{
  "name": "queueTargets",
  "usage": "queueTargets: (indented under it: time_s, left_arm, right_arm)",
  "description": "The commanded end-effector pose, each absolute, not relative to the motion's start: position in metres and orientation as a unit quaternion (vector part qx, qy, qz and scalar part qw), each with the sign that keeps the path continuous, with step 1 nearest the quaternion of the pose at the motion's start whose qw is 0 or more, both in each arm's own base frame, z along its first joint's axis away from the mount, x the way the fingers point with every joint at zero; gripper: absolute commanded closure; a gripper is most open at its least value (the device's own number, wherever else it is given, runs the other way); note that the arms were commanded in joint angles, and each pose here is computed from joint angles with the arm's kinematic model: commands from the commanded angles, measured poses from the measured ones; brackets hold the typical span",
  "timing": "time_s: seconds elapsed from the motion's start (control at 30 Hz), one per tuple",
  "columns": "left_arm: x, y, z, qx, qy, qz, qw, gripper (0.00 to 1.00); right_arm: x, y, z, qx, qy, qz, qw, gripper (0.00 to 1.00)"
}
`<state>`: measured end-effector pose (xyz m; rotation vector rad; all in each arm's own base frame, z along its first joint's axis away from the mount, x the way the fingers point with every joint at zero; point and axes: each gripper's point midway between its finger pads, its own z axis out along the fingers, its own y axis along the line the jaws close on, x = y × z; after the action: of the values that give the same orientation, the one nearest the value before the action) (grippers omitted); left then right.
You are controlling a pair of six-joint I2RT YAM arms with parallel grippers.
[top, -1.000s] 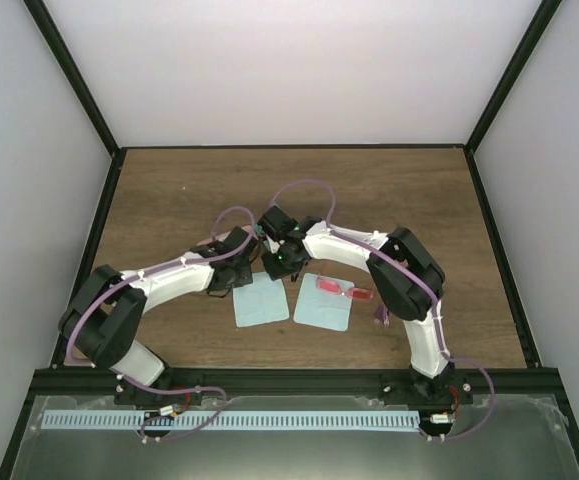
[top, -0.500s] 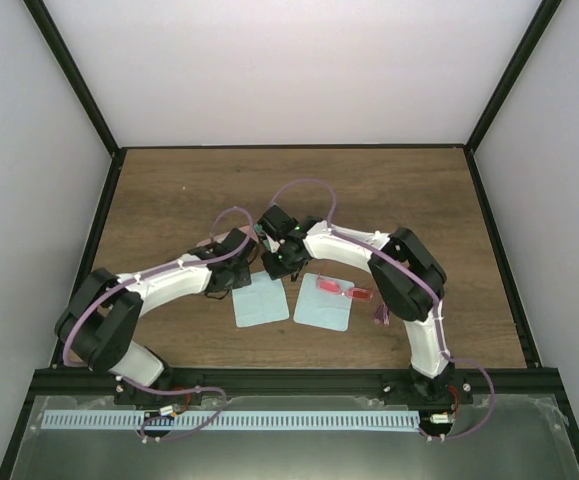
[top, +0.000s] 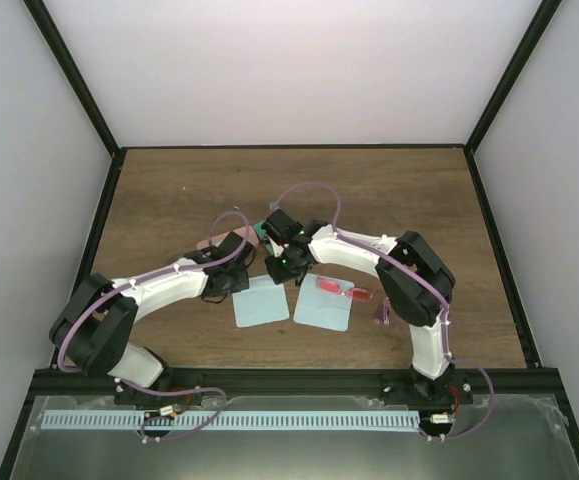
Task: Organize the sunglasses
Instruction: Fold the glasses cleaning cloth at the center of the board.
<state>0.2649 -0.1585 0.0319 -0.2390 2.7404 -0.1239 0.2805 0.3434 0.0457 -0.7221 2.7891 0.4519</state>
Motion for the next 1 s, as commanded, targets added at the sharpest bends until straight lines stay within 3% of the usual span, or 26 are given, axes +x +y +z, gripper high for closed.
queueTargets:
  time_s: [0.0,0.97]
  left_arm:
    - [0.259,-0.159,0.037,-0.082,0.976,-0.053,0.195,0.96]
    - [0.233,-0.159,0.036,-0.069,0.977,-0.062,0.191,0.96]
  right_arm:
    - [0.276,0.347,0.061,-0.254,0.945,0.165,0.126,0.99]
    - [0.251,0.337,0.066,-0.257,0.946,0.155,0.121,0.99]
